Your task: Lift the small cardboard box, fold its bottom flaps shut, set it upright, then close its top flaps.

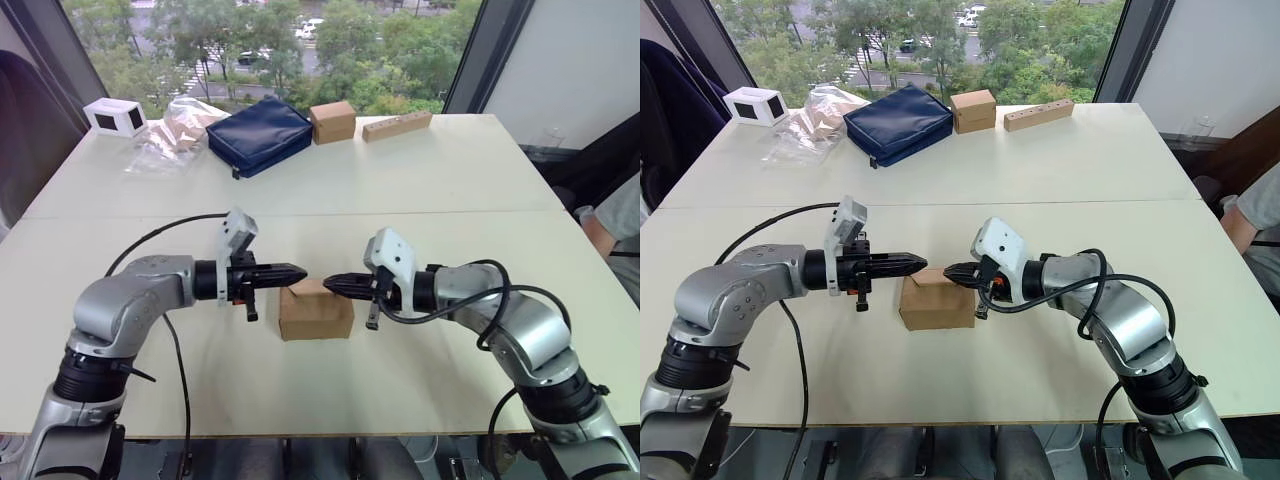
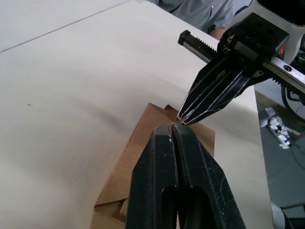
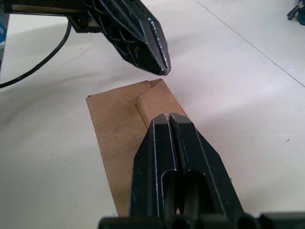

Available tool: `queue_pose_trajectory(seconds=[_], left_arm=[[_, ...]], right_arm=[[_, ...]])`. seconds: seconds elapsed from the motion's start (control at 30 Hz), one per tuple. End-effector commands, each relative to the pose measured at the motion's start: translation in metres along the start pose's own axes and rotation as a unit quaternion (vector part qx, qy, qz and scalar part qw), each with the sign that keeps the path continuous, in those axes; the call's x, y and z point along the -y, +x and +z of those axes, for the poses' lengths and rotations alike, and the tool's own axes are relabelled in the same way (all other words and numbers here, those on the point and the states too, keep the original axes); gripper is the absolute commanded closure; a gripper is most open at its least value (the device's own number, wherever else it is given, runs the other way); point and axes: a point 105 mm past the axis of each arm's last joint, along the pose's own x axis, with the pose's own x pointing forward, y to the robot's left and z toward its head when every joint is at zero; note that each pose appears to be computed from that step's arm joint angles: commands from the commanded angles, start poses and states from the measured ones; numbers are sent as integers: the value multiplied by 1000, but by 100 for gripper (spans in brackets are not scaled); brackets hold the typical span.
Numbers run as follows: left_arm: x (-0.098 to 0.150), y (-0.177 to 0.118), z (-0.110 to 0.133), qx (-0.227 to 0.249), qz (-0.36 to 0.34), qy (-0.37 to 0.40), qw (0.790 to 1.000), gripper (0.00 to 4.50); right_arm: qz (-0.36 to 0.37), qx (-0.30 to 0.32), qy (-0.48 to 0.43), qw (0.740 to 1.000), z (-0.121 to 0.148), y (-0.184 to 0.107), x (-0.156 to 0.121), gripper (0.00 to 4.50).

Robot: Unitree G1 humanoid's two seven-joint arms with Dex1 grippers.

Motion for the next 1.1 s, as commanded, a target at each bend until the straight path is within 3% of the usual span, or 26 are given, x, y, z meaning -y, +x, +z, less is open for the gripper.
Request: queue_pose_trajectory(seconds=[0.03, 0.43, 0.77, 0.87, 1.0, 1.1], left_arm=[[2, 4, -3, -8, 5, 26, 1000, 445], [-3, 10, -26, -49, 21, 52, 997, 445], [-3, 9, -25, -40, 19, 43, 998, 445], [-8, 7, -18, -14, 30, 25, 999, 445], [-11, 0, 3, 51, 43, -6, 998, 445], [-14, -21, 34, 172, 92, -24, 981, 445]], right_arm=[[1, 0, -23, 1000, 2, 3, -1, 450], [5, -44, -43, 998, -16, 15, -6, 450], [3, -40, -45, 998, -13, 16, -5, 450], [-5, -36, -43, 998, -12, 13, -1, 450], [-12, 15, -18, 1000, 4, 4, 6, 450], [-14, 80, 20, 997, 25, -15, 10, 450]])
